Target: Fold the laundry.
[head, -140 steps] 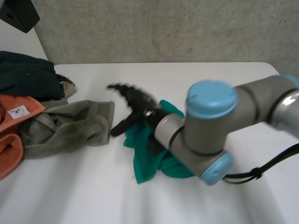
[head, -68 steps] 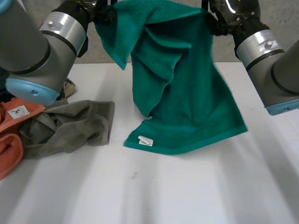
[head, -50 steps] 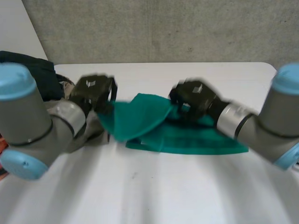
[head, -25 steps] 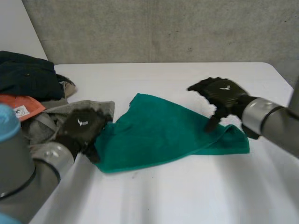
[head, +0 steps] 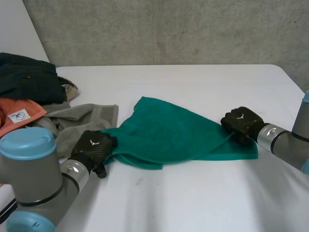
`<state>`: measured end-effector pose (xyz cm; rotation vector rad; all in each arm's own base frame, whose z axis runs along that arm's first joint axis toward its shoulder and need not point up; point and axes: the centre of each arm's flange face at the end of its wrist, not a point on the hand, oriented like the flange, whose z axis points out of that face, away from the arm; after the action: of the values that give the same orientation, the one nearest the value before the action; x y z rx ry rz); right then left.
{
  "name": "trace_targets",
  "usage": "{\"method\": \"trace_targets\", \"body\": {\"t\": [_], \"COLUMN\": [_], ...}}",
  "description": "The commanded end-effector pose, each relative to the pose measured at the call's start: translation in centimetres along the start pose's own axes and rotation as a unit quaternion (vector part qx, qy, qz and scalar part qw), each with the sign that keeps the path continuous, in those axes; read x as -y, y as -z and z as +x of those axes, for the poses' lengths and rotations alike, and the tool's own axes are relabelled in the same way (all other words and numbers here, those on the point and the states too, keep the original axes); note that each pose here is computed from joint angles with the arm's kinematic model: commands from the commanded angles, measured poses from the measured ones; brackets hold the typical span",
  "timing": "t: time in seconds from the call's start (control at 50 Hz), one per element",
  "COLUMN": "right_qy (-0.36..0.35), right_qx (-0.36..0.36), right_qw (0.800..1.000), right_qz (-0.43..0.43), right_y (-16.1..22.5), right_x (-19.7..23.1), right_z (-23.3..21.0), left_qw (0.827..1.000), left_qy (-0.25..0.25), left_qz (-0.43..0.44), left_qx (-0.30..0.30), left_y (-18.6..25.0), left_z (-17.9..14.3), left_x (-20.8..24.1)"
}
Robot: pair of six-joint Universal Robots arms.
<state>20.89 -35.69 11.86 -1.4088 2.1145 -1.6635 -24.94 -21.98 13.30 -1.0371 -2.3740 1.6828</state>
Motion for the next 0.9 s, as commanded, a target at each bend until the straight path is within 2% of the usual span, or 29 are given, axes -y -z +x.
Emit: {"method": "trace_targets", "body": {"t": [0.02, 0.26, 0.38, 0.54, 0.7, 0.78, 0.9], "right_qy": [-0.043, -0.047, -0.048, -0.026, 0.018, 0.028, 0.026], "right_qx": [-0.014, -0.003, -0.018, -0.067, -0.171, -0.194, -0.189], "right_qw": [0.999, 0.999, 0.999, 0.997, 0.98, 0.972, 0.973], "right_qz": [0.014, 0.008, 0.009, 0.027, 0.097, 0.126, 0.127], "right_y": [-0.3, 0.6, 1.4, 6.0, 14.6, 16.8, 16.8], "right_x": [0.3, 0.3, 1.2, 7.1, 16.5, 19.0, 19.4], "right_z": [0.9, -0.5, 0.7, 5.1, 10.2, 10.8, 10.8], "left_qw": [0.999, 0.998, 0.997, 0.994, 0.982, 0.98, 0.982], "left_qy": [-0.044, -0.046, -0.035, -0.014, 0.036, 0.074, 0.126], "left_qz": [0.013, 0.044, 0.056, 0.109, 0.186, 0.185, 0.138], "left_qx": [0.016, 0.029, 0.028, 0.015, -0.01, -0.006, -0.014], "left_y": [-1.9, -2.8, -1.1, 4.4, 11.9, 12.5, 9.0], "left_z": [0.0, -0.4, -1.1, -3.1, -6.3, -7.9, -8.9], "left_x": [-0.2, 1.3, 3.4, 10.4, 19.1, 21.0, 20.7]}}
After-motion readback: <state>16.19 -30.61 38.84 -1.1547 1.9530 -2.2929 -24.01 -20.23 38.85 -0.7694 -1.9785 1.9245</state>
